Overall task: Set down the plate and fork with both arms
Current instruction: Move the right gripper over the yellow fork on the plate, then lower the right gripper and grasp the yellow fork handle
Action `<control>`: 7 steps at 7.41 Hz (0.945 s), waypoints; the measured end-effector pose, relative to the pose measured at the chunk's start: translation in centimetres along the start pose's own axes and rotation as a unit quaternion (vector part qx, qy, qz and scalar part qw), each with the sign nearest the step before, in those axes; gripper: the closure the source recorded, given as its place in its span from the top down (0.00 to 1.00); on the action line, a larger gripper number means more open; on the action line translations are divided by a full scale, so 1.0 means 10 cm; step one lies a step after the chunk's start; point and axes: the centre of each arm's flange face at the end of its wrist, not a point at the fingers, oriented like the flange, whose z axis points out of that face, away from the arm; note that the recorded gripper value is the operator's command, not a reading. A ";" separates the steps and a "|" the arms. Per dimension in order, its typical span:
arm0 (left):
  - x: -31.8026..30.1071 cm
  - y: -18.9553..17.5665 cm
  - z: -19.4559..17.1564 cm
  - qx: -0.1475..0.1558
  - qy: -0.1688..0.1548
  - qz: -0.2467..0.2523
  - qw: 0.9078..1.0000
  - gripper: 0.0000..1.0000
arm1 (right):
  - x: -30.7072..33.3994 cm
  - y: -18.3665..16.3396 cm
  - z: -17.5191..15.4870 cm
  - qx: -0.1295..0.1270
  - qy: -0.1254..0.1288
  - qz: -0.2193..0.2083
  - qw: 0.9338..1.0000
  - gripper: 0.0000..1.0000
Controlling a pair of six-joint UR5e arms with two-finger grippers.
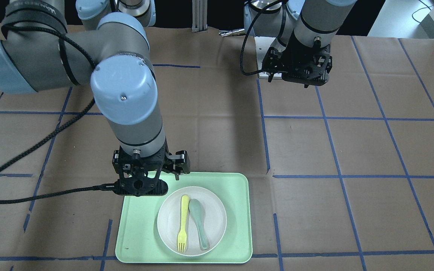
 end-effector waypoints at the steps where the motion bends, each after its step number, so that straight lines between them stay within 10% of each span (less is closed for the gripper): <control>1: -0.01 -0.01 0.01 -0.001 -0.001 0.003 1.000 1.00 | -0.14 -0.08 0.15 0.000 0.000 0.001 1.000 1.00; 4: -0.01 -0.01 0.01 -0.001 0.001 0.009 1.000 1.00 | -0.27 -0.22 0.62 -0.012 0.003 0.002 1.000 0.99; 7: 0.00 0.00 -0.03 0.004 0.005 0.015 1.000 1.00 | -0.33 -0.38 1.12 -0.014 0.006 0.010 1.000 0.56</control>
